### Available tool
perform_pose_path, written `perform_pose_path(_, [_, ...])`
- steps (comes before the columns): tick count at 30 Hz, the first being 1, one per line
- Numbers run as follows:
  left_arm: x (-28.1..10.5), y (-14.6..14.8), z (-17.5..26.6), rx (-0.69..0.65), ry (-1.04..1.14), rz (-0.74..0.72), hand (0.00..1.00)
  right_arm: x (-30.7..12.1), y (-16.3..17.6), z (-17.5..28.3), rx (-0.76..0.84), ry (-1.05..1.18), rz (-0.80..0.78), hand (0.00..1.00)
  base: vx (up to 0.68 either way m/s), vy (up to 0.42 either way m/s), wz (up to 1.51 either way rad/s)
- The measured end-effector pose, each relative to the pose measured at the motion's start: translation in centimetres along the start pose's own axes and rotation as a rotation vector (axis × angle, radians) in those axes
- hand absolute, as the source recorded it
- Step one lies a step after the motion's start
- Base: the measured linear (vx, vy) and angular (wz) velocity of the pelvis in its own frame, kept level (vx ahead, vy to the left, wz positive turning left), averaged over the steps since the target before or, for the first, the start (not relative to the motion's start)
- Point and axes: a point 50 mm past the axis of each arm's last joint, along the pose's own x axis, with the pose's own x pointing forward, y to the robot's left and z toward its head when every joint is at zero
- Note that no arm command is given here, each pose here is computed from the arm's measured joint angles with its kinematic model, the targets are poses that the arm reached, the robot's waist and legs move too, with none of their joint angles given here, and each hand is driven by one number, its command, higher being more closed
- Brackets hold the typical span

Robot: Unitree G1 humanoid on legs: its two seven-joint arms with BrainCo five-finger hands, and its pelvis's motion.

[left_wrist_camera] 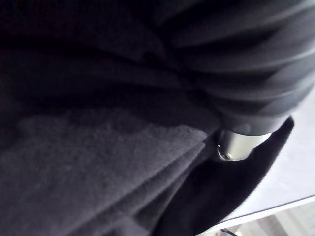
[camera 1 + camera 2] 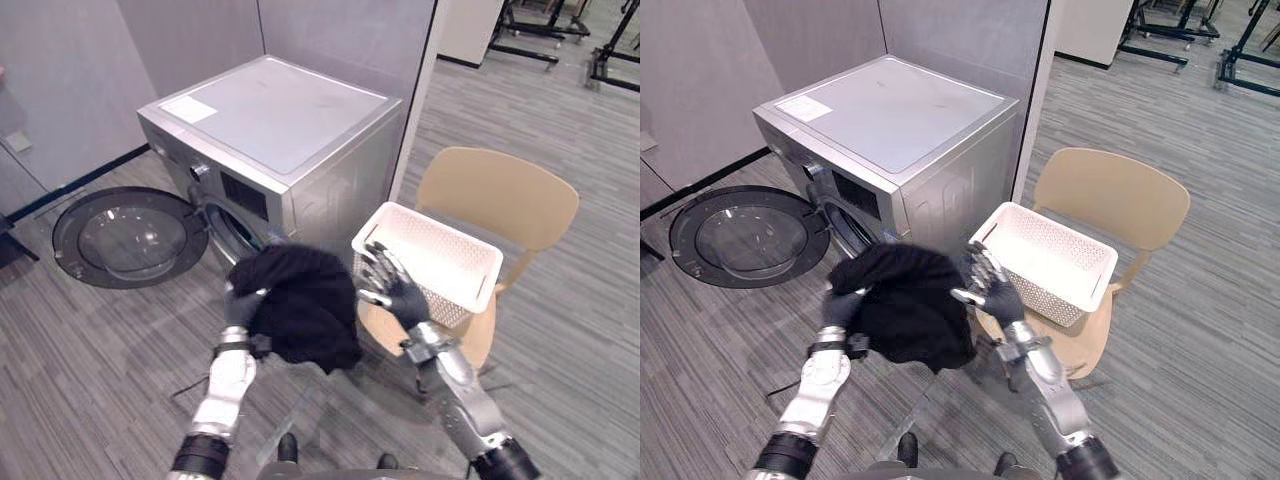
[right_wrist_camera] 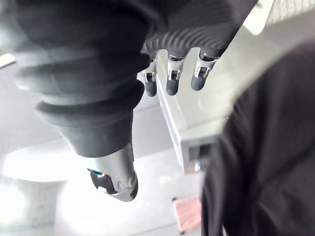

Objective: Pick up the laundry basket with both hands and put the clothes into the washing machine.

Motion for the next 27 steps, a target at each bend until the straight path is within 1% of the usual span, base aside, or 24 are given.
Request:
perform_pose_path(3, [-1.1,-0.1,-1.9,-0.021,0.098,0.015,1.0,-0.4,-0.7,1.2,-0.01,-0.058,-0.043,0.0,0.06,-0.012,-0.02])
perform_pose_path(7, [-2.1,0.2,-3.2,-0.037,0.167,0.033,1.0,-1.1,-1.7,1.6,-0.036,-0.079,-0.097,0.0,0.05,-0.016,0.01])
perform_pose_path(11, [-2.9,1.6,-4.3,-0.046,0.219,0.087,1.0,-2.0,-3.5,0.0,-0.067,-0.014,-0.206,0.0,0.03,-0.009,0.01])
perform_pose_path(13, [-3.3,1.6,-5.2,-0.035,0.262,0.08,1.0,-2.5,-4.1,-1.2,-0.097,0.045,-0.235,0.0,0.0,0.0,0.0])
perform_pose_path(16, [-4.3,1.4,-6.9,-0.024,0.346,0.048,1.0,-3.8,-5.1,-4.4,-0.2,0.215,-0.278,0.0,0.01,0.01,0.04])
perform_pose_path(17, [-5.0,1.4,-7.7,-0.027,0.385,0.038,1.0,-4.8,-5.5,-6.2,-0.267,0.32,-0.292,0.0,0.02,0.012,0.14])
perform_pose_path(20, [-6.8,1.5,-9.6,-0.04,0.492,0.048,1.0,-7.3,-6.4,-9.6,-0.373,0.538,-0.314,0.0,0.02,0.011,0.24])
perform_pose_path(21, [-7.4,1.6,-10.1,-0.047,0.525,0.058,1.0,-7.8,-6.4,-10.2,-0.39,0.579,-0.322,0.0,0.03,0.008,0.51])
perform_pose_path(22, [-8.4,1.6,-10.9,-0.087,0.585,0.072,1.0,-8.9,-6.4,-11.4,-0.41,0.653,-0.336,0.0,0.03,0.002,0.59])
perform_pose_path(24, [-9.0,1.4,-11.4,-0.115,0.62,0.082,1.0,-9.9,-6.5,-12.4,-0.408,0.721,-0.355,0.0,0.04,0.005,1.06])
perform_pose_path(25, [-9.1,0.9,-11.4,-0.159,0.632,0.081,1.0,-10.8,-6.8,-13.1,-0.404,0.769,-0.395,0.0,0.04,-0.002,1.41])
perform_pose_path(27, [-9.2,0.5,-11.3,-0.181,0.637,0.081,1.0,-11.2,-7.2,-13.4,-0.397,0.798,-0.419,0.0,0.02,0.039,1.3])
